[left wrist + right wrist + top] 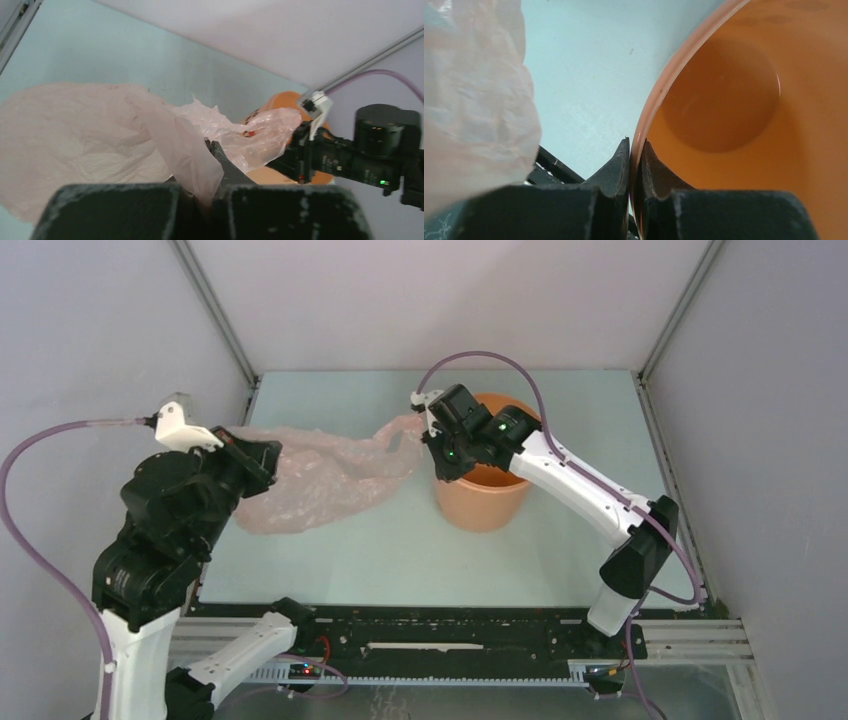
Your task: Put the trash bags into the trash bin
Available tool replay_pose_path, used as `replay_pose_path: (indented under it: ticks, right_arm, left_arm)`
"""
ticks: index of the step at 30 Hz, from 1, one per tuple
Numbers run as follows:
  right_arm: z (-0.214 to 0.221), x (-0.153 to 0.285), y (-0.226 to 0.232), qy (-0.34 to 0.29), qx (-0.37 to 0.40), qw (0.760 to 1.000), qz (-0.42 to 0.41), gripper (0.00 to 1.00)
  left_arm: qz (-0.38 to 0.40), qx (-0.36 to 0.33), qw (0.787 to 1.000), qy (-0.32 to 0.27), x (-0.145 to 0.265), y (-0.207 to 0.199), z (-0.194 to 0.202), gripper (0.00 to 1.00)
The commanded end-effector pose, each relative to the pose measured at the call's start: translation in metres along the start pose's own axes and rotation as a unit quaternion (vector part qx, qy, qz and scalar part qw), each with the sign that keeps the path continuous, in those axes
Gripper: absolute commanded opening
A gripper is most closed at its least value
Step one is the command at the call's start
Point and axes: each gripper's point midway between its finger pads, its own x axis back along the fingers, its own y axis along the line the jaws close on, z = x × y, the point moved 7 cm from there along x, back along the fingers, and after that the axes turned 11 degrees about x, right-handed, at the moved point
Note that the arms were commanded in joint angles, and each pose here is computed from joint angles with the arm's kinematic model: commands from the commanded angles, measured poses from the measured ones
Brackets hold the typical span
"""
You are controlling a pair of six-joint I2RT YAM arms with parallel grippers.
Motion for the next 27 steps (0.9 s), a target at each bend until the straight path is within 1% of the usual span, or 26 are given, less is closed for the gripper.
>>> replay_pose_path:
  ticks: [1,2,3,7,9,11,14,15,17,18,20,24,27]
  right_arm:
    - [-0.027,0.011,0.024,-0.049,0.006,0.997,-0.060,0.22]
    - [-0.028,0.016,0.025,-0.051,-0.001,0.997,-0.059,0.30]
    - [-0.032,0.026,0.025,-0.058,-0.012,0.997,-0.058,0.41]
    - [-0.045,0.077,0.021,-0.103,-0.040,0.992,-0.053,0.62]
    - [-0.046,0.105,0.016,-0.130,-0.066,0.987,-0.059,0.69]
    - [-0.044,0.133,0.011,-0.169,-0.096,0.977,-0.086,0.73]
    - [-0.047,0.167,0.014,-0.264,-0.116,0.947,-0.142,0.84]
    - [-0.047,0.165,0.016,-0.289,-0.125,0.934,-0.167,0.85]
    - [-0.056,0.171,0.020,-0.345,-0.141,0.901,-0.223,0.87]
    - [-0.061,0.171,0.021,-0.361,-0.151,0.886,-0.249,0.87]
    - [-0.070,0.165,0.017,-0.371,-0.180,0.867,-0.280,0.87]
    - [-0.087,0.141,0.020,-0.347,-0.203,0.858,-0.320,0.91]
    - [-0.095,0.110,0.025,-0.317,-0.222,0.854,-0.348,0.93]
  left_arm:
    - [0.022,0.013,0.999,-0.032,0.014,-0.009,-0.019,0.00]
    - [0.028,0.013,0.999,-0.035,0.016,-0.011,-0.021,0.00]
    - [0.036,0.012,0.999,-0.038,0.018,-0.014,-0.024,0.00]
    - [0.066,-0.002,0.997,-0.046,0.025,-0.024,-0.035,0.00]
    - [0.079,-0.008,0.996,-0.047,0.028,-0.029,-0.039,0.00]
    - [0.098,-0.015,0.994,-0.046,0.033,-0.035,-0.043,0.00]
    - [0.125,-0.024,0.991,-0.043,0.041,-0.041,-0.047,0.00]
    - [0.134,-0.025,0.990,-0.041,0.044,-0.043,-0.048,0.00]
    - [0.150,-0.028,0.988,-0.036,0.049,-0.044,-0.047,0.00]
    - [0.156,-0.030,0.987,-0.032,0.050,-0.045,-0.046,0.00]
    - [0.171,-0.031,0.985,-0.024,0.054,-0.047,-0.044,0.00]
    - [0.209,-0.026,0.978,-0.010,0.065,-0.051,-0.041,0.00]
    - [0.239,-0.022,0.971,0.002,0.074,-0.053,-0.038,0.00]
